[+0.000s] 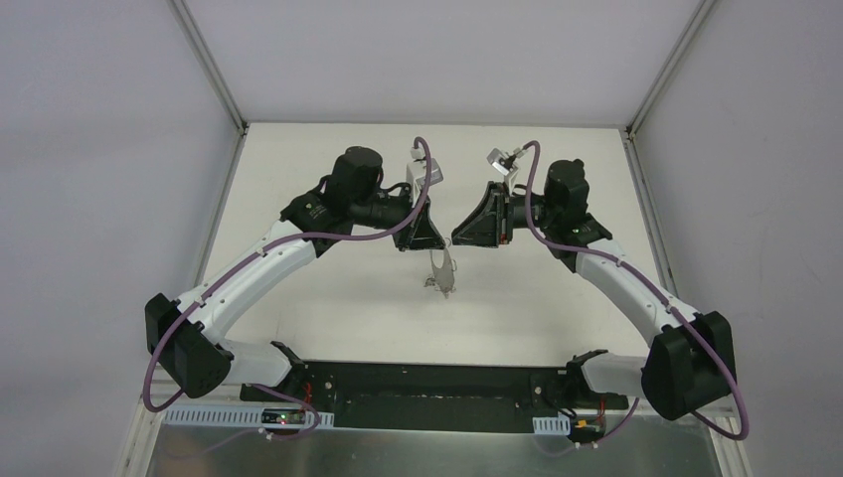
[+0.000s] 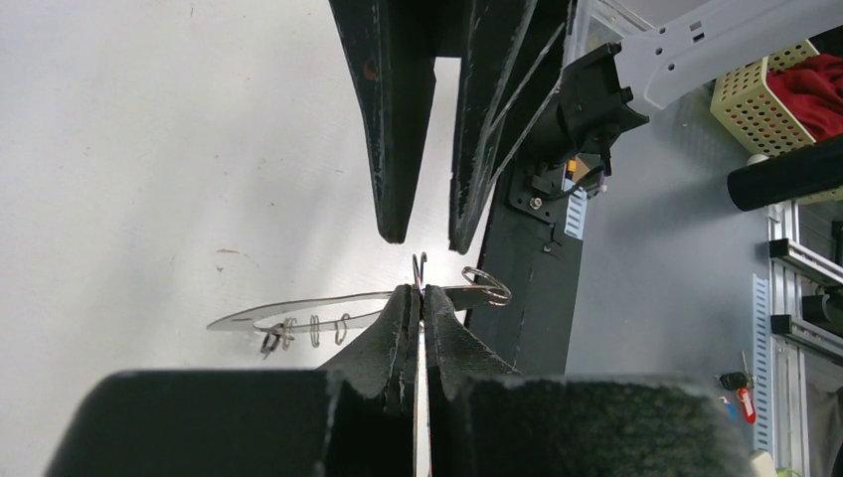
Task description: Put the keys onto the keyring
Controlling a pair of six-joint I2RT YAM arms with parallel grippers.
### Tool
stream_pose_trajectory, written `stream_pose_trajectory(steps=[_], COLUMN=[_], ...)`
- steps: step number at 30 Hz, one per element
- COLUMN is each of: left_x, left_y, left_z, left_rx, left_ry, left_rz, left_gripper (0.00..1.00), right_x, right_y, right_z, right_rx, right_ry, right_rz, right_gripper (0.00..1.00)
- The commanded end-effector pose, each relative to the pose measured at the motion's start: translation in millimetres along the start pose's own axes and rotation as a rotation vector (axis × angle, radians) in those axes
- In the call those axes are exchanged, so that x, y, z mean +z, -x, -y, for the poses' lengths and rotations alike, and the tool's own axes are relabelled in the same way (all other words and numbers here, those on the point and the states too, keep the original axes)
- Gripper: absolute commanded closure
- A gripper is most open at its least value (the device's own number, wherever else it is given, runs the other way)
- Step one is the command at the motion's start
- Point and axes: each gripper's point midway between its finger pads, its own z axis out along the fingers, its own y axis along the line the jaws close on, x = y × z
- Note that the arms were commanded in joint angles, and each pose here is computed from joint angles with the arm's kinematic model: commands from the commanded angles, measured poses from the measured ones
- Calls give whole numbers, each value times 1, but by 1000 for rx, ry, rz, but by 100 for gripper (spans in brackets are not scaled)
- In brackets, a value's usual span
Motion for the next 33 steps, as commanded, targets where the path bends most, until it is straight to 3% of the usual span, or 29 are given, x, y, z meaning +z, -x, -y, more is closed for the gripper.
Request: stream_pose_trajectory(steps=[1, 11, 26, 33], left_x=[-8, -6, -2, 0], left_y=[14, 13, 10, 7], left_z=[6, 10, 17, 15], left_rx=[66, 50, 29, 21], left_ry=[-8, -39, -97, -98], left_rz=[42, 42, 41, 35], left_gripper=[100, 100, 100, 100], right_x=[-6, -4, 6, 6], right_y=[10, 8, -2, -3], right_z=[-19, -19, -15, -18], right_rx=[-103, -100, -95, -97], right_ry=[40, 57, 73, 86], right_rz=[15, 0, -45, -52], right_gripper=[70, 65, 68, 74])
